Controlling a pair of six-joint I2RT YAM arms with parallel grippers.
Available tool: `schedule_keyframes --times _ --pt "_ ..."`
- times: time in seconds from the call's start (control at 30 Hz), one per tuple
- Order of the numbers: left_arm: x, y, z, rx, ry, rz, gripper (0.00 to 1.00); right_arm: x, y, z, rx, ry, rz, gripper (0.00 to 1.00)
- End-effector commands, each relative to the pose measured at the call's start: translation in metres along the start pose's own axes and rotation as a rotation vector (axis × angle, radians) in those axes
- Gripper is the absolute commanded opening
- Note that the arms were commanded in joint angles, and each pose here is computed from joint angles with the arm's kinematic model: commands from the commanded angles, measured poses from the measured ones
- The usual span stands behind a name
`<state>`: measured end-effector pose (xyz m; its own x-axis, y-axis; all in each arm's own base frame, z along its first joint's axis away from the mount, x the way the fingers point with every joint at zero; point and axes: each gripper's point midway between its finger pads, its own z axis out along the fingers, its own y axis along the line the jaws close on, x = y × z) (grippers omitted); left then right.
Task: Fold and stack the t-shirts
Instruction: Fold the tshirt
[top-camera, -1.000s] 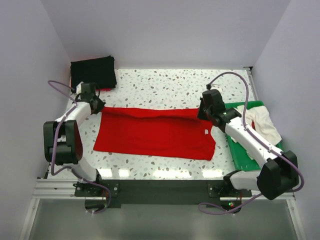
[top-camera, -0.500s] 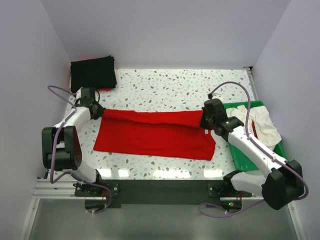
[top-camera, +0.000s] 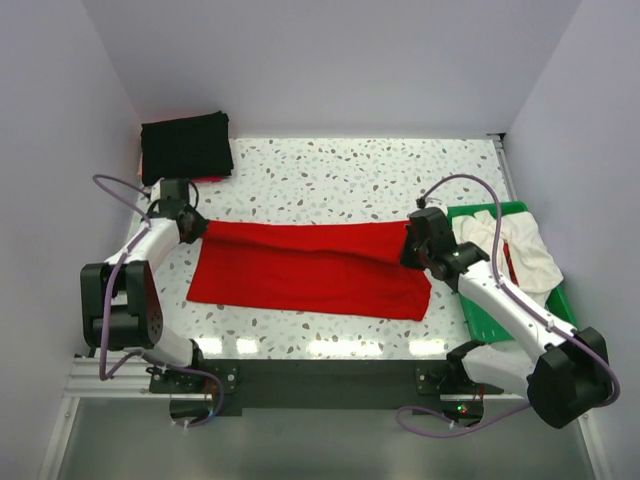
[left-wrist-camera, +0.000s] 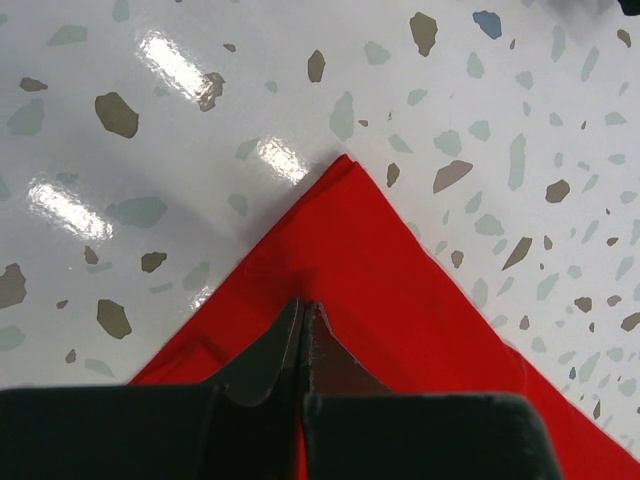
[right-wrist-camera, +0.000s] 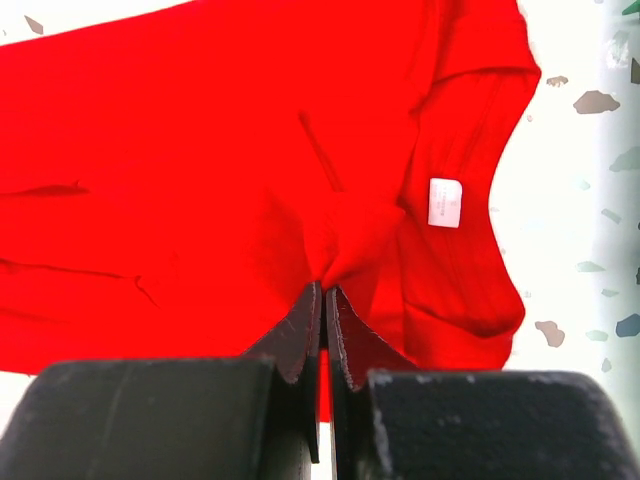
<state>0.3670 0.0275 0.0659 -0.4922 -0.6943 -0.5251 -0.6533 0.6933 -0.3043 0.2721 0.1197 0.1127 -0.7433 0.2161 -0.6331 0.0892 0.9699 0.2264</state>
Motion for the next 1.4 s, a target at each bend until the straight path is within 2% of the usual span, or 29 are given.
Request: schedule_keyframes --times 0.0,0.5,0.57,0.6,0.63,0.7,0.73,0.87,1.03,1.1,1.37 --pt "-0.014 0.004 -0.013 -0.011 -0.055 -0.032 0.00 -0.010 0.005 -0.010 -0.022 -0.036 0.012 0.00" --pt "0.012 0.030 -0.012 -0.054 -0.029 -0.050 0.00 0.018 0.007 0.004 -0.057 0.041 0.010 0.00" --pt "0.011 0.029 -0.016 -0.042 -0.032 -0.050 0.12 0.020 0.007 0.004 -0.063 0.052 0.003 0.08" --pt "0.010 0.029 -0.017 -0.036 -0.037 -0.052 0.23 0.019 0.007 0.003 -0.064 0.049 0.000 0.14" --pt "0.008 0.027 -0.019 -0.028 -0.043 -0.052 0.29 0.018 0.007 0.001 -0.066 0.046 0.001 0.27" --pt "0.002 0.023 -0.025 -0.003 -0.063 -0.054 0.40 0.013 0.008 -0.003 -0.067 0.036 -0.007 0.37" --pt "0.000 0.020 -0.027 0.008 -0.068 -0.050 0.41 0.010 0.008 -0.006 -0.068 0.026 -0.010 0.45" --pt "-0.015 0.003 -0.037 0.072 -0.100 -0.040 0.42 -0.002 0.010 -0.010 -0.063 -0.007 -0.020 0.53" --pt "-0.011 -0.019 -0.034 0.148 -0.069 0.008 0.40 -0.014 0.018 0.013 -0.027 0.010 -0.041 0.54" --pt "-0.007 -0.024 -0.033 0.155 -0.059 0.034 0.40 -0.030 0.027 0.020 -0.035 -0.021 -0.049 0.54" --pt "0.028 -0.014 -0.017 0.134 0.028 0.046 0.37 -0.040 0.032 0.070 0.039 -0.004 -0.078 0.54"
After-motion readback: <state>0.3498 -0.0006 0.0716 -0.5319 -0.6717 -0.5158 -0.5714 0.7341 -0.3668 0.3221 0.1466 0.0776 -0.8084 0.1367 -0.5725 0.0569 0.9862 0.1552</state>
